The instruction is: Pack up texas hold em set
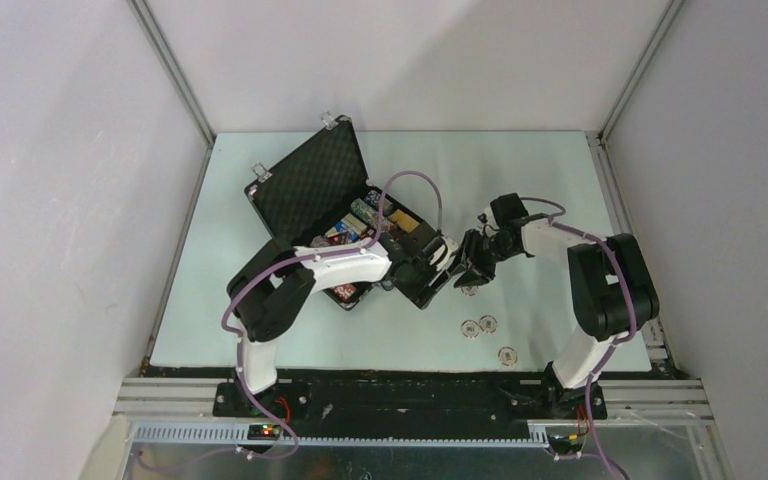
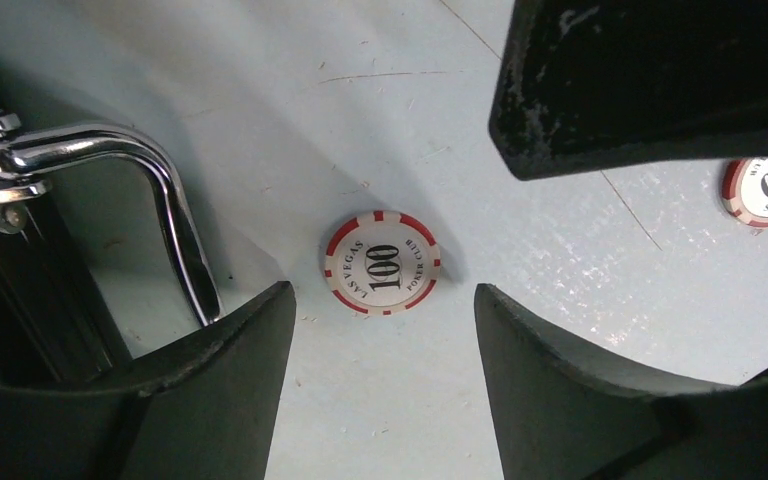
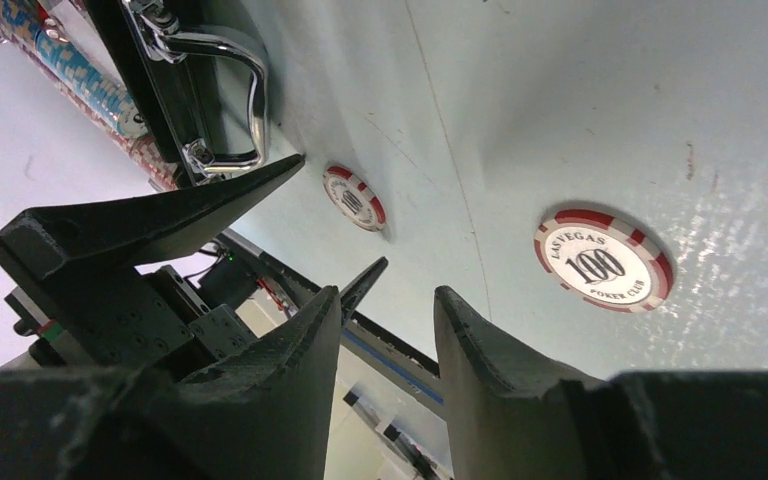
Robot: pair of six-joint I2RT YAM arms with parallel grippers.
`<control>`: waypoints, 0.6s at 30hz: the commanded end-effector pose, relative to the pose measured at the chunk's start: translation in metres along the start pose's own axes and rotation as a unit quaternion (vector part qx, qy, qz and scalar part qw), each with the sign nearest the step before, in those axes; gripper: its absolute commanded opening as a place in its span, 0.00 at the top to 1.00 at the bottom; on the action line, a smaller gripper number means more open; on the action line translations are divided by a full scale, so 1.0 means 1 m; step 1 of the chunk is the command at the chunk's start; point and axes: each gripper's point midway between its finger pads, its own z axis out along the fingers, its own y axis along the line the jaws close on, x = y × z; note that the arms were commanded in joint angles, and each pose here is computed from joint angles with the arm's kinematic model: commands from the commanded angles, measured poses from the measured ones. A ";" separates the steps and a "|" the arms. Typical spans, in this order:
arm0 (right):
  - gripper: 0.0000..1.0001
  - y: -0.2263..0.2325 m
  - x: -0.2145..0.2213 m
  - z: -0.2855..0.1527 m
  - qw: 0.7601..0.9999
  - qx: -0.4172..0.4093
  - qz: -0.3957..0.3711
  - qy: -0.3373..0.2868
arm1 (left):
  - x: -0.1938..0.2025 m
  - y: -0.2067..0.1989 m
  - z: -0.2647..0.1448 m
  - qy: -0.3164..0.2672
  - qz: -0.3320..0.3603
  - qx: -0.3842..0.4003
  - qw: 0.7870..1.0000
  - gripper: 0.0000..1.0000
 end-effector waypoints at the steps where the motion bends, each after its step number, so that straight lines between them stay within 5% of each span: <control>1: 0.58 0.005 -0.007 -0.010 1.000 -0.005 -0.011 -0.028 | -0.012 -0.001 -0.001 -0.007 0.022 -0.016 1.000 0.30; 18: 0.58 -0.004 -0.008 -0.036 0.998 -0.012 -0.007 -0.067 | 0.010 -0.001 0.017 0.059 0.050 -0.064 0.995 0.45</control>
